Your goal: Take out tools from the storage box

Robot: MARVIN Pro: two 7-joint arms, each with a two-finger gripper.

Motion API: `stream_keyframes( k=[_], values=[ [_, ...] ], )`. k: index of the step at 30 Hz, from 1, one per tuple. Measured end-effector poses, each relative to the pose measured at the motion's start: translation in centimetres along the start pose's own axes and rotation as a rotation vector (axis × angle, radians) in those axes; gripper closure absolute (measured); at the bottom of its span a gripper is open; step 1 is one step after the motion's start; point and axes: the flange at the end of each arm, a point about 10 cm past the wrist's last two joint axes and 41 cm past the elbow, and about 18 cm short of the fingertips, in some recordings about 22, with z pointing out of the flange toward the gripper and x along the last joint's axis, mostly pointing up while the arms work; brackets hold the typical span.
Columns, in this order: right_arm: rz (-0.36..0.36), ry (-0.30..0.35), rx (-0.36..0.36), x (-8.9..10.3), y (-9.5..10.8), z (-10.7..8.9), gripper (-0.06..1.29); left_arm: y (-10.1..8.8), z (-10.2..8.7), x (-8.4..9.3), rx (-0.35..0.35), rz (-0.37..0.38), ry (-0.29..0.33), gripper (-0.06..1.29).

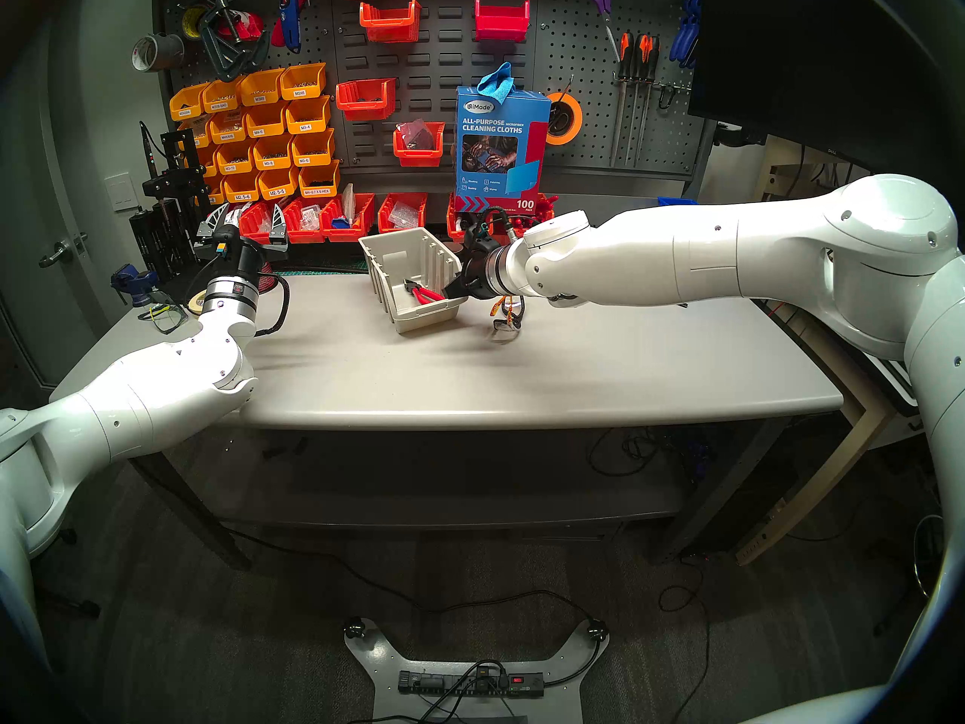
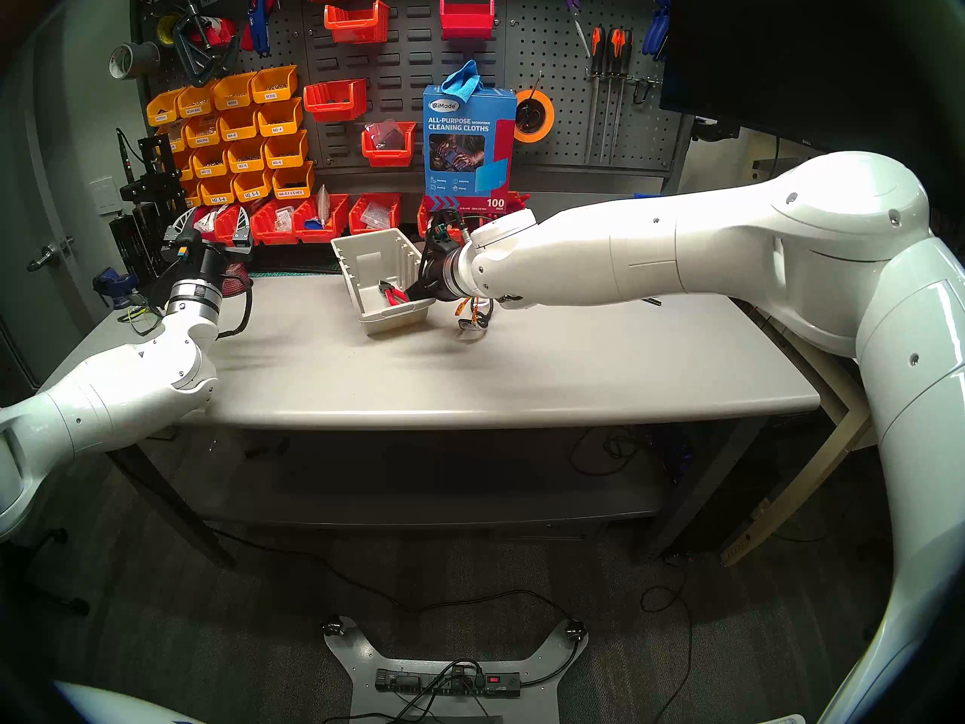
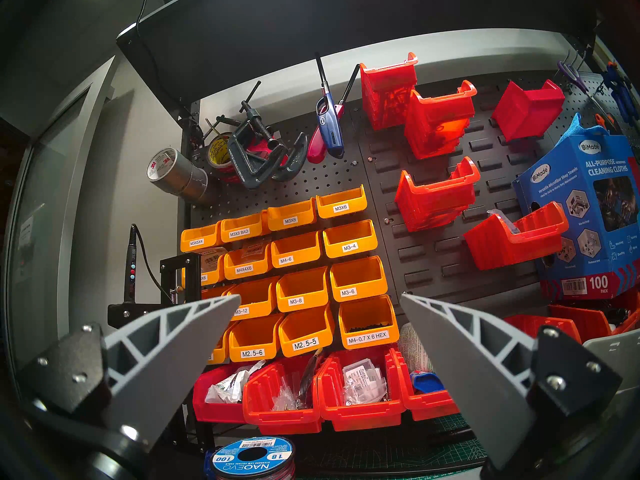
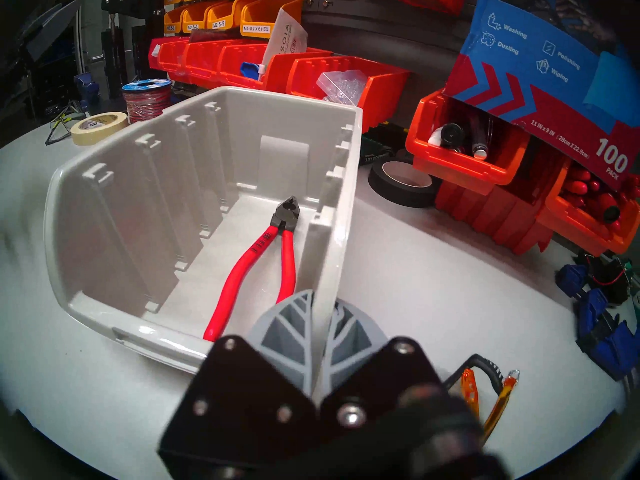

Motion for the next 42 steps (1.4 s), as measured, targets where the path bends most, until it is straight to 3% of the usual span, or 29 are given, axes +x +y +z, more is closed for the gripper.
stream_keyframes(
  k=[12,29,37,42],
  values=[
    [-0.006,-0.061,-0.051,-0.7,-1.5,-3.7,1.27,0.0,0.0,0.0,0.000,0.000,0.000,-0.02],
    [-0.014,-0.113,-0.048,-0.6,-5.4,-9.7,1.27,0.0,0.0,0.0,0.000,0.000,0.000,-0.02],
    [0.000,-0.146,-0.073,-1.1,-5.3,-10.1,1.27,0.0,0.0,0.0,0.000,0.000,0.000,-0.02],
    [0.025,-0.166,-0.082,-2.1,-4.9,-9.4,1.27,0.0,0.0,0.0,0.000,0.000,0.000,-0.02]
  ],
)
